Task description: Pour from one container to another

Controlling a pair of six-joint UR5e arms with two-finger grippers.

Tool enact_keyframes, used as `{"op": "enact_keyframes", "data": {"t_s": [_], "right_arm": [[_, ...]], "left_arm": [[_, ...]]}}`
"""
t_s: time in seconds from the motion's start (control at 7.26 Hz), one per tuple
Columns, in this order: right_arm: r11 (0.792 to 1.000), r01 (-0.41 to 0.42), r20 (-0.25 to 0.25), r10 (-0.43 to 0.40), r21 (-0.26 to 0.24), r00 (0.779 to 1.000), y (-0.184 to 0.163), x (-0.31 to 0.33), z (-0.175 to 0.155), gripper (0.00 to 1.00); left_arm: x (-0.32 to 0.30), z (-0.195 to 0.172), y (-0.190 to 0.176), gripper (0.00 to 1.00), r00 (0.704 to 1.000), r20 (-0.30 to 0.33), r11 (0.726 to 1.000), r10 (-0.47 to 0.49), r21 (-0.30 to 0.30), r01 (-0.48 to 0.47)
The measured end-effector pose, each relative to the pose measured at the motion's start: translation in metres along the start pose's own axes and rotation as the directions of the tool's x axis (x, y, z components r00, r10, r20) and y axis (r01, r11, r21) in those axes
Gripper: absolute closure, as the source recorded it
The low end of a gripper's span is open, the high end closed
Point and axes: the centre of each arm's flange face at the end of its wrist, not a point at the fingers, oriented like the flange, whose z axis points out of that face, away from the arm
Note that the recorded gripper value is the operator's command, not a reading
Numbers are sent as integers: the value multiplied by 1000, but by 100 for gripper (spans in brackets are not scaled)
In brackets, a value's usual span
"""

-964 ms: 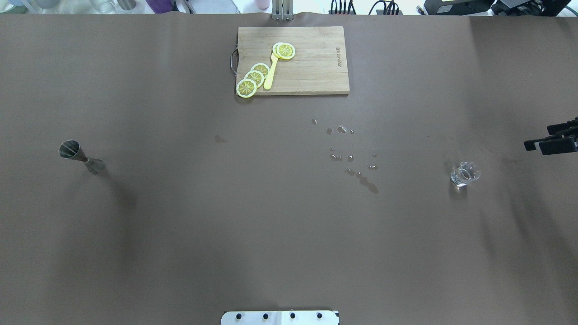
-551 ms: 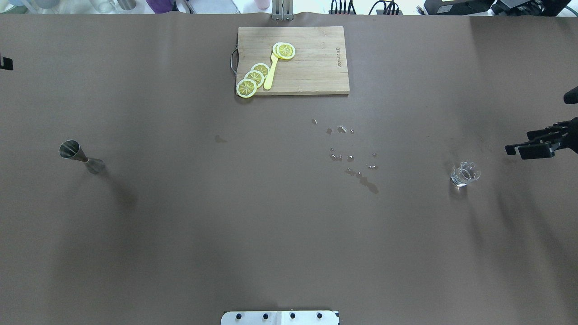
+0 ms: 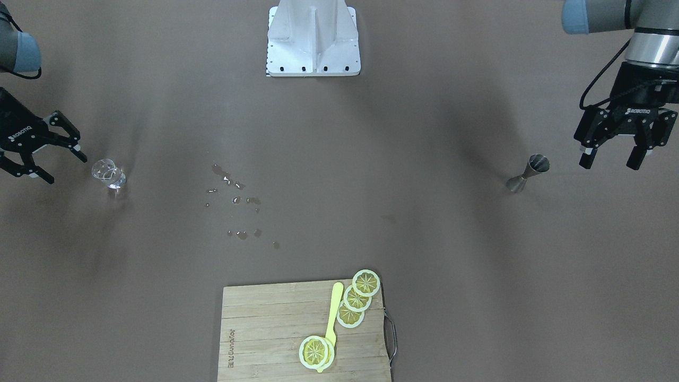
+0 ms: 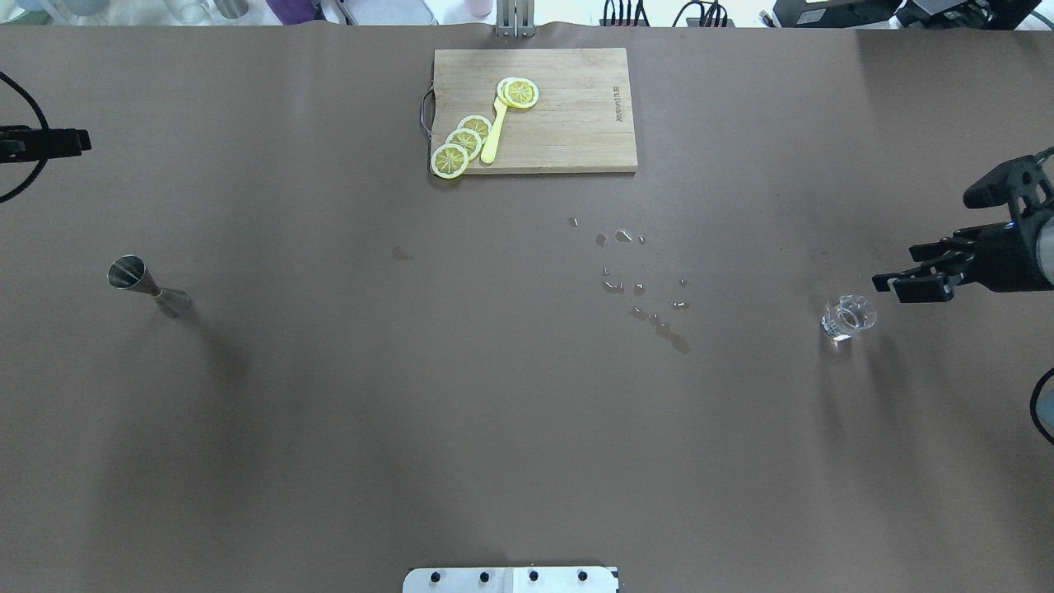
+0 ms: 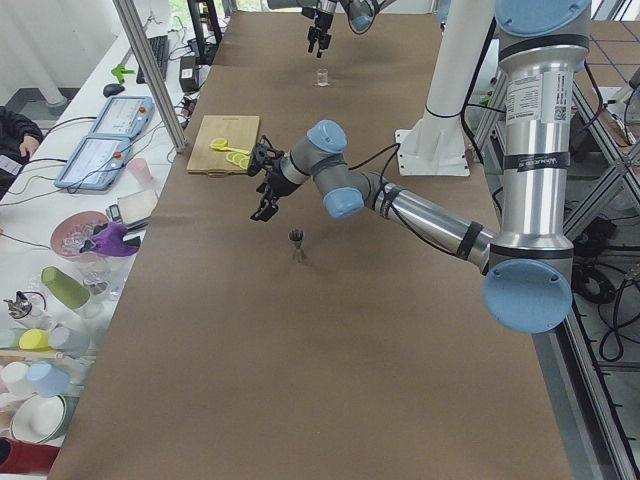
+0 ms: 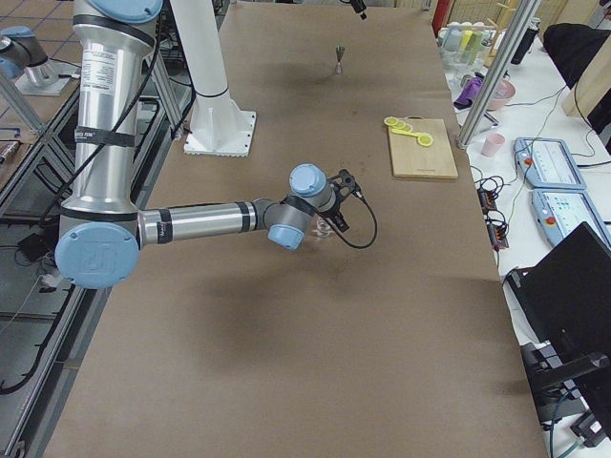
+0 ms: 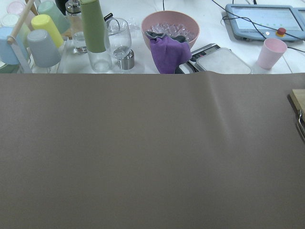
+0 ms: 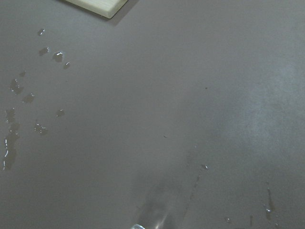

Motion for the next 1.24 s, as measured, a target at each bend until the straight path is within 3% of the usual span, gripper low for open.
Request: {"op": "enact_keyframes", "data": {"t_s": [0.28, 0.55, 0.83, 1.24], "right_arm": [[1000, 30, -7, -30, -3, 1000, 7, -18, 21, 0], [999, 31, -12, -31, -19, 999, 17, -18, 36, 0], [999, 42, -24, -42, 23, 999, 28, -16, 47, 0], [996, 40, -29, -38, 74, 999, 42, -26, 50, 0]], "left_arm": [[-6, -3, 17, 3, 1000, 17, 995, 11, 100, -13], [-12, -5, 19, 3, 999, 14, 989, 45, 143, -47], [-21, 0, 22, 3, 996, 5, 980, 92, 174, -91], [-29, 4, 29, 3, 998, 22, 962, 58, 266, -61]]}}
